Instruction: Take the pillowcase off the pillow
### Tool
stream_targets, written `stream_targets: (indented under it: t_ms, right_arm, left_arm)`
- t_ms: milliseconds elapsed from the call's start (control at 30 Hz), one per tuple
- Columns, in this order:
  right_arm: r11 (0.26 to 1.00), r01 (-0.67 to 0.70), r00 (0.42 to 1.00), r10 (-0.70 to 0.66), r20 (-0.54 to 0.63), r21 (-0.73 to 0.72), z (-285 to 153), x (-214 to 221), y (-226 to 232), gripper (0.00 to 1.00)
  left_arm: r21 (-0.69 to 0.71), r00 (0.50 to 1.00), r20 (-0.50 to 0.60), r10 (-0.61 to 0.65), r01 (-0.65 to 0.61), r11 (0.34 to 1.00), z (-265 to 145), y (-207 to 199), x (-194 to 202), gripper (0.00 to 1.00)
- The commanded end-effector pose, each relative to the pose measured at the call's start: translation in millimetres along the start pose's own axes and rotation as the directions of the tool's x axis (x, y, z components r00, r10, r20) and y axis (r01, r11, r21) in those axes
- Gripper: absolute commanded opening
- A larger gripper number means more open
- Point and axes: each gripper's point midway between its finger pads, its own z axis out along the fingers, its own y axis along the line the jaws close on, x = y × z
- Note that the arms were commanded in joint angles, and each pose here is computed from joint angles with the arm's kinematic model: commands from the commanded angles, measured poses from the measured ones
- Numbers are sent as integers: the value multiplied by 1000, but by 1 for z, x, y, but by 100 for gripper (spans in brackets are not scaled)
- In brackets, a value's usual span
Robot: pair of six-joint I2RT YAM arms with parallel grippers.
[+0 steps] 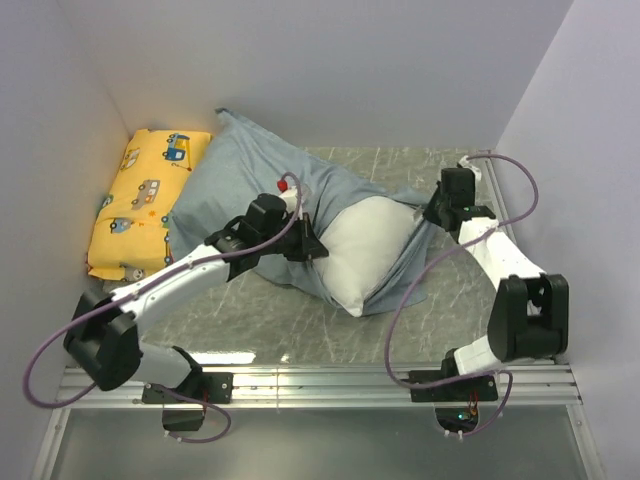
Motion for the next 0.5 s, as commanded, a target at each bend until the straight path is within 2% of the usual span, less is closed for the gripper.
stream_targets:
  t_ms: [0,167,233,300,400,467]
  right_arm:
    - [994,-78,997,78,-2,77,33,-2,-28,19]
    - [983,-165,984,169,-59,79,68,6,-47,15]
    - [983,-181,979,183,-86,34,77,12,-40,13]
    - [977,-207,973,200,-115,-56,78,16,-24,13]
    - [940,-243,961,199,-191,-240,68,27,12,17]
    - [899,-253,957,177,-231,-358,55,30,37,23]
  left_arm:
    - [50,994,110,19,-25,998,-41,-32,-26,0]
    - [33,966,259,26,-36,999,-86,-44,-48,0]
    - [36,942,334,30,-45,998,-108,-51,-59,1]
    - [22,920,389,39,-52,998,-120,-54,-71,0]
    - [20,917,397,38,-49,999,-115,-56,-79,0]
    - [46,912,409,26,-49,998,-110,-62,-86,0]
